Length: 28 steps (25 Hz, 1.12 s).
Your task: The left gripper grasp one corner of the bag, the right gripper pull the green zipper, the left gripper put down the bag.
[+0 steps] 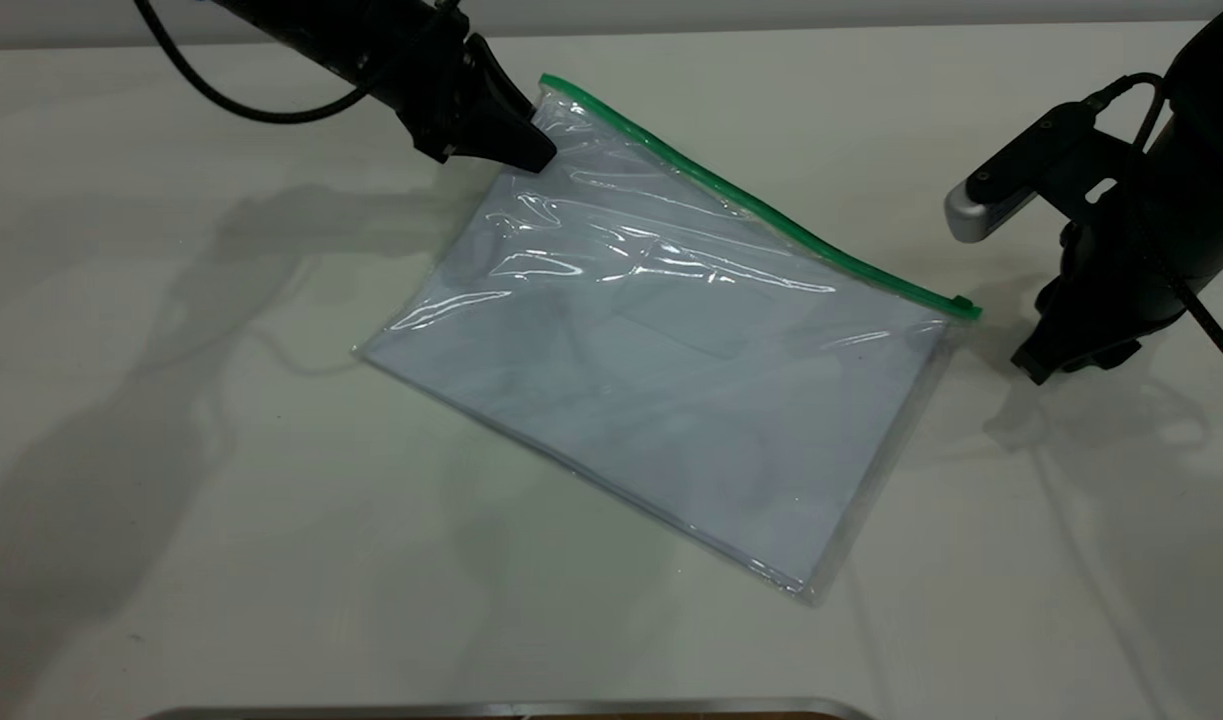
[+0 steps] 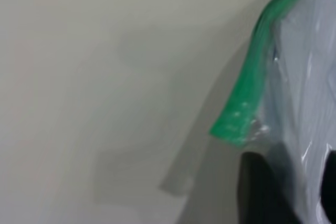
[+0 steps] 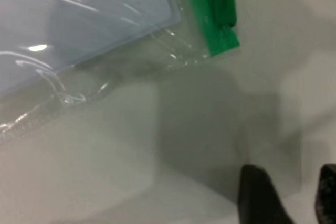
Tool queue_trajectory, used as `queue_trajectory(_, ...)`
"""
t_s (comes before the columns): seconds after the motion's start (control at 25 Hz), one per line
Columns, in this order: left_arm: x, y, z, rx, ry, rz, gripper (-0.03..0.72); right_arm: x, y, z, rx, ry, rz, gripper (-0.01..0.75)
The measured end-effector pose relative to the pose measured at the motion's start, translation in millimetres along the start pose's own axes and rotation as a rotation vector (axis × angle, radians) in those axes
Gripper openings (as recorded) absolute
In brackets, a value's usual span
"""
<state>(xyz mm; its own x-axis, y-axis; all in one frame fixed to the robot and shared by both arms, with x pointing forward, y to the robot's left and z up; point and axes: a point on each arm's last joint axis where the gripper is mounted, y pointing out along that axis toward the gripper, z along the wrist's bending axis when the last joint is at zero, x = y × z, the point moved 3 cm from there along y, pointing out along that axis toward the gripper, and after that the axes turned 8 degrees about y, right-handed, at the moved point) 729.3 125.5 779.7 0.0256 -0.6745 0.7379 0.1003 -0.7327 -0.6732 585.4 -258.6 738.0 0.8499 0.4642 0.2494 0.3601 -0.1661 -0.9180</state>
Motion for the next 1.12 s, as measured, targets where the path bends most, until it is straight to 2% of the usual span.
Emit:
queue_trajectory(0.16, 2, 0, 5, 0.049, -0.07, 0.025, 0.518, 2, 0, -1, -0.002, 0.028, -0.005, 0.428)
queue_trajectory(0.28, 4, -6, 11, 0.095, -0.13, 0.067, 0.574, 10, -6, -5, -0.009, 0.061, -0.029, 0.457)
queue_trajectory(0.44, 17, -24, 16, 0.137, -0.282, 0.106, 0.585, 32, -30, -14, 0.002, 0.124, -0.112, 0.462)
queue_trajectory(0.56, 31, -44, 19, 0.169, -0.396, 0.154, 0.586, 52, -59, -17, 0.061, 0.172, -0.207, 0.463)
queue_trajectory(0.68, 49, -73, 19, 0.212, -0.482, 0.224, 0.586, 74, -100, -22, 0.134, 0.206, -0.334, 0.463)
queue_trajectory(0.88, 88, -143, 9, 0.32, -0.587, 0.37, 0.586, 102, -200, -36, 0.233, 0.24, -0.617, 0.463)
queue_trajectory(1.12, 147, -241, -19, 0.528, -0.666, 0.436, 0.587, 97, -319, -54, 0.293, 0.319, -0.91, 0.464)
